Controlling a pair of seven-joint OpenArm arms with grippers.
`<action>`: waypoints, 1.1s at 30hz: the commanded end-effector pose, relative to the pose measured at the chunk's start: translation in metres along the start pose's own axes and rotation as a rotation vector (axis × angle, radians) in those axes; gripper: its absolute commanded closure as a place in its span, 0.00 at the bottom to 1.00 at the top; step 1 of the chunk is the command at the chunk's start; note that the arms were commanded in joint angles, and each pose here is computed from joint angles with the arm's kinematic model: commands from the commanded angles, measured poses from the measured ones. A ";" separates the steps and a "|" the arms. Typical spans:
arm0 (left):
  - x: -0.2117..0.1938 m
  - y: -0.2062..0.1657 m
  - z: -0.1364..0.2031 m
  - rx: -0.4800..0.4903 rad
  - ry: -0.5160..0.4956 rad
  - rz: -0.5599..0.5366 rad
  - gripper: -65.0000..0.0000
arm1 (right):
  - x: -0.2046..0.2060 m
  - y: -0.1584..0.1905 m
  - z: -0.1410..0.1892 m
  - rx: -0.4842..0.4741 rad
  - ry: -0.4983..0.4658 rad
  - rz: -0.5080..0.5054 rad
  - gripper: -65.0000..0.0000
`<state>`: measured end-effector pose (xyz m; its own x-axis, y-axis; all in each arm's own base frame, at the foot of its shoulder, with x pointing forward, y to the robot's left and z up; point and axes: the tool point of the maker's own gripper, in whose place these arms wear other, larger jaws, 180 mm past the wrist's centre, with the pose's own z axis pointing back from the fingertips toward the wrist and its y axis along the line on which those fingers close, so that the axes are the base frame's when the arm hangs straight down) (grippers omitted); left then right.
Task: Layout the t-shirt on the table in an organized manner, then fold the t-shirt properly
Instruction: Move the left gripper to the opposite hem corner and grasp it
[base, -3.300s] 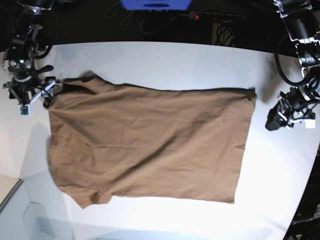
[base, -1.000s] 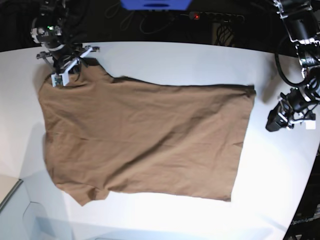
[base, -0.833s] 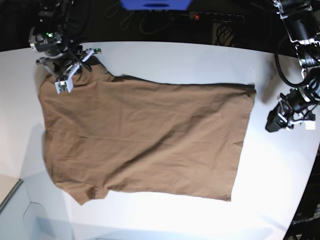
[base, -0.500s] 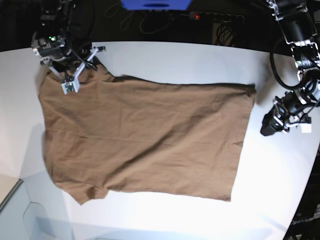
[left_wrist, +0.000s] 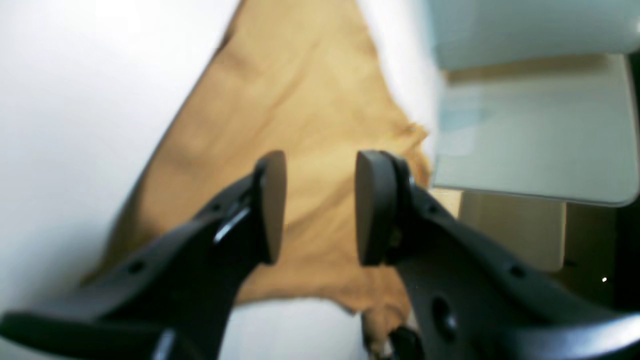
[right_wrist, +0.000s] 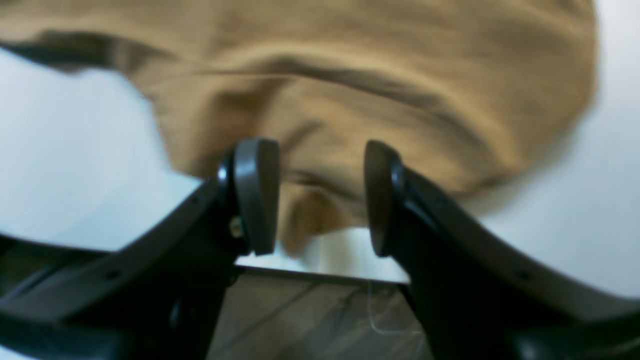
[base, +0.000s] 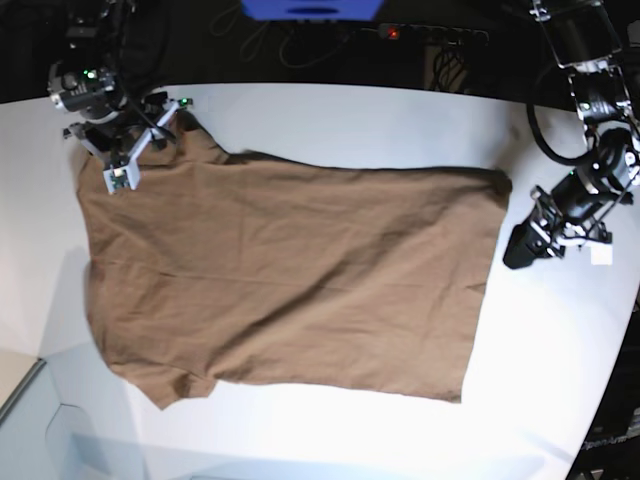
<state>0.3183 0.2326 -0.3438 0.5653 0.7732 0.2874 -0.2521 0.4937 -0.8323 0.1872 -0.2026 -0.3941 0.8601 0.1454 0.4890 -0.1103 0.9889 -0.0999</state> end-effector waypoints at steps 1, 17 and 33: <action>0.010 -0.012 0.005 -0.039 -0.022 0.015 0.64 | 0.008 -0.014 0.006 -0.039 -0.031 0.002 0.56; -0.017 0.031 0.018 0.104 0.021 -0.013 0.13 | 0.026 -0.066 0.018 -0.167 -0.193 -0.097 0.56; -0.041 0.038 0.007 0.248 0.096 -0.233 0.16 | 0.021 -0.053 0.013 -0.106 -0.176 -0.033 0.56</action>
<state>0.2692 0.2182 -0.3999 0.7150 0.6016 0.3563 -0.3221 0.7357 -0.5958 0.1985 -0.2498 -0.3765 0.7863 0.1035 0.6091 -0.0126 0.9883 -0.1518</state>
